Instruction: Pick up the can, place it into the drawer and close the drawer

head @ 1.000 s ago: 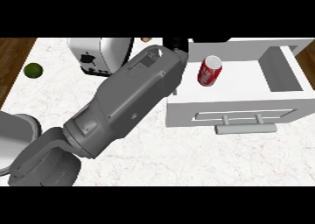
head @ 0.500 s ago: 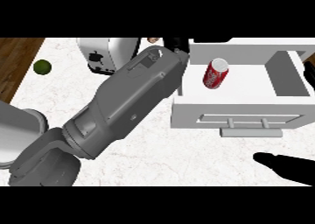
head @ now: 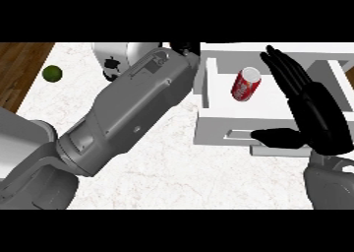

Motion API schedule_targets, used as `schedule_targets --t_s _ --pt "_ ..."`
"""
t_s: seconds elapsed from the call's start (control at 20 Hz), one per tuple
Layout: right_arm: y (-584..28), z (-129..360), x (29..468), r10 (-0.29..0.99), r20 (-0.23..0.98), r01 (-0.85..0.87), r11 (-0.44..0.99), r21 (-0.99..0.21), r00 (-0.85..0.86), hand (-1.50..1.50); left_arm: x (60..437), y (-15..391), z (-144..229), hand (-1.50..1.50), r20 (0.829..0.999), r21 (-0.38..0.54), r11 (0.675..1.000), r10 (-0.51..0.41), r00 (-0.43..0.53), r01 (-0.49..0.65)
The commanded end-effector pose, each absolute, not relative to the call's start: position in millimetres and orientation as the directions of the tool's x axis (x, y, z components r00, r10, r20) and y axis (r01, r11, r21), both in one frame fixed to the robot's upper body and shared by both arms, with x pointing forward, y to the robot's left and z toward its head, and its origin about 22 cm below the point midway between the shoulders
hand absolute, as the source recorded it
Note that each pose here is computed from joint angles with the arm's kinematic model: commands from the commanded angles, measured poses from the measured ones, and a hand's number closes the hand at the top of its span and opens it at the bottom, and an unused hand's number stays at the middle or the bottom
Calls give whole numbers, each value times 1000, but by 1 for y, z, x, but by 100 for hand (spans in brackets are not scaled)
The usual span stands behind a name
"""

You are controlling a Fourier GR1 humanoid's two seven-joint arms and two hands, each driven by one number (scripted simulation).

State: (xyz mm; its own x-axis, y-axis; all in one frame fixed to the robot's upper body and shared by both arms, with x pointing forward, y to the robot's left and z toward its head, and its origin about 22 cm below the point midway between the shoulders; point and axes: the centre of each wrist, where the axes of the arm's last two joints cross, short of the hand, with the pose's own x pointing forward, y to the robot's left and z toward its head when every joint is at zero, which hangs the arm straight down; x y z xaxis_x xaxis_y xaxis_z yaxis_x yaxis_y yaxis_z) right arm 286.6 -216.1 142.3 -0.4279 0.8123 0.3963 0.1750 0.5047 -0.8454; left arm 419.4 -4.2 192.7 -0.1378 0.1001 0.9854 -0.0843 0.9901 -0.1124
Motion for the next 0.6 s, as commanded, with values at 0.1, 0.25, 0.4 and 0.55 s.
schedule_targets --t_s 0.1,0.25,0.4,0.55 --pt "-191 108 331 883 223 163 313 -936 -413 -150 423 16 193 -150 987 -83 991 67 -144 -107" --pt "-206 94 355 913 192 175 268 -947 -361 -150 421 15 222 -150 986 -97 989 81 -143 -108" --pt "-198 86 371 915 209 179 282 -942 -344 -150 417 36 192 -150 986 -96 987 77 -148 -125" --pt "-179 66 381 941 165 166 221 -961 -296 -150 413 37 204 -150 989 -85 989 69 -135 -120"
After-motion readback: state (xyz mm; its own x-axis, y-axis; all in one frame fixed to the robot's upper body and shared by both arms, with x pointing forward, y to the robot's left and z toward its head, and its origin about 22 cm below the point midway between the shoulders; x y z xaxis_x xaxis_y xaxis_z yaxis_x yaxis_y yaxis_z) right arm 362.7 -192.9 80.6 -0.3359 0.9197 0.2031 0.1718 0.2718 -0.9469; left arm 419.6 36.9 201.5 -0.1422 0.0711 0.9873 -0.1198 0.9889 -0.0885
